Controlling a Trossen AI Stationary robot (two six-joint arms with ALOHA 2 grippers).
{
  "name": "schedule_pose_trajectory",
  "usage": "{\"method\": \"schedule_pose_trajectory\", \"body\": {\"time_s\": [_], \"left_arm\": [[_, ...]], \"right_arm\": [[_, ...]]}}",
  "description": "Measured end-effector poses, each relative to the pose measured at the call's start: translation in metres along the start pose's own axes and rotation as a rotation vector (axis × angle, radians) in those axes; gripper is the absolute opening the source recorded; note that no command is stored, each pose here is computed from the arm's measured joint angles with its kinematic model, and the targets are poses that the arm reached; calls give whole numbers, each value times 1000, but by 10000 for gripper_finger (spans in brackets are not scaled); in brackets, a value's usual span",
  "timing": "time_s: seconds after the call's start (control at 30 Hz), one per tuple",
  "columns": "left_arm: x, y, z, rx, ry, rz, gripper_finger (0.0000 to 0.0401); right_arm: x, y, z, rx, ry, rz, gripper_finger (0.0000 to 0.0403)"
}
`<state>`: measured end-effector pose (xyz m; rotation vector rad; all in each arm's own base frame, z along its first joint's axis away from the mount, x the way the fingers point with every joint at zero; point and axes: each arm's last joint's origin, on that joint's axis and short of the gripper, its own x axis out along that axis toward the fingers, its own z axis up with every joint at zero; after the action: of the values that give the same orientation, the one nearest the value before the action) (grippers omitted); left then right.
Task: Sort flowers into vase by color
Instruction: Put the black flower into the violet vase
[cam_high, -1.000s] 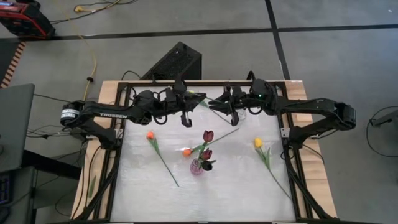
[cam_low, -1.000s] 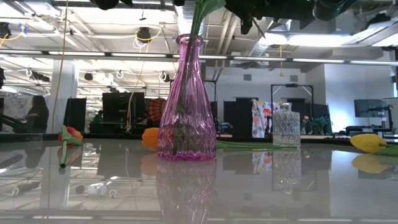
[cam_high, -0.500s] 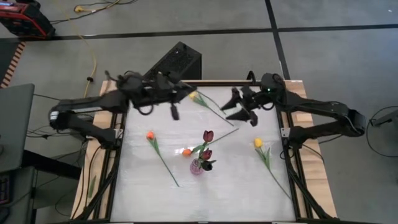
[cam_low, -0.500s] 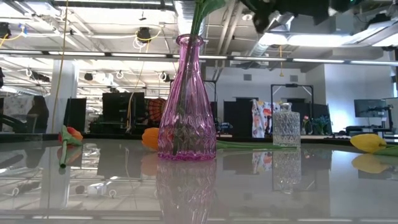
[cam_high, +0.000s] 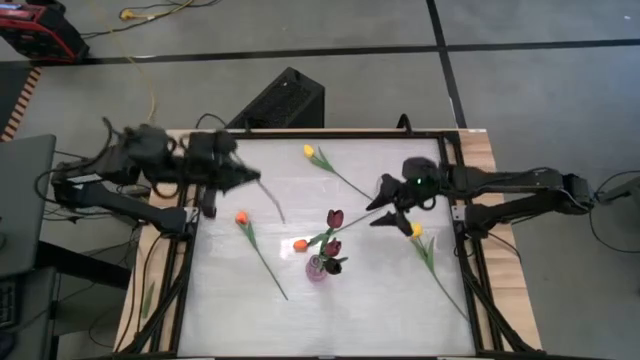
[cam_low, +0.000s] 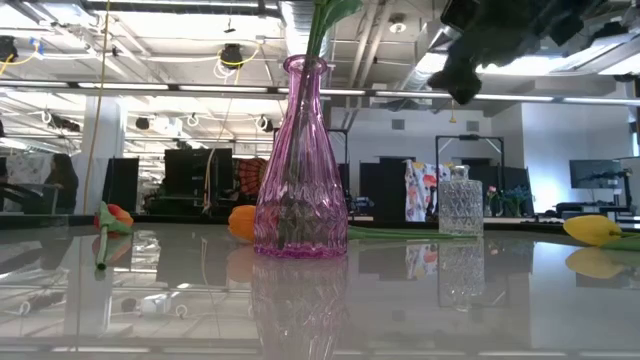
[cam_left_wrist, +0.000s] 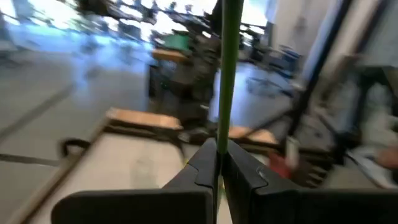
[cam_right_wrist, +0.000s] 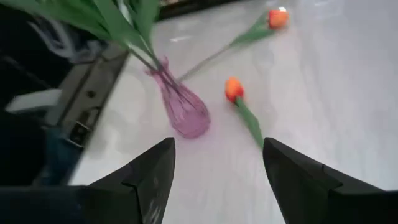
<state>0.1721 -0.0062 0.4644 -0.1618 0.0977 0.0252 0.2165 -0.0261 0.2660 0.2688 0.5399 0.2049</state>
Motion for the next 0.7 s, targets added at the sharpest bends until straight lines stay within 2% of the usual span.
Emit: {"method": "schedule_pose_trajectory", "body": {"time_s": [0.2, 0.33, 0.53, 0.7], "left_arm": [[26, -28, -48, 6, 25, -153, 0], [43, -42, -72, 49, -12, -187, 0], [56, -47, -83, 77, -29, -183, 0], [73, -50, -94, 115, 11, -176, 0]], "right_arm": [[14, 16, -11, -41, -56, -44, 270], [18, 27, -12, -69, -83, -38, 270], [20, 32, -13, -75, -79, -19, 270], [20, 32, -13, -70, -82, -19, 270]]}}
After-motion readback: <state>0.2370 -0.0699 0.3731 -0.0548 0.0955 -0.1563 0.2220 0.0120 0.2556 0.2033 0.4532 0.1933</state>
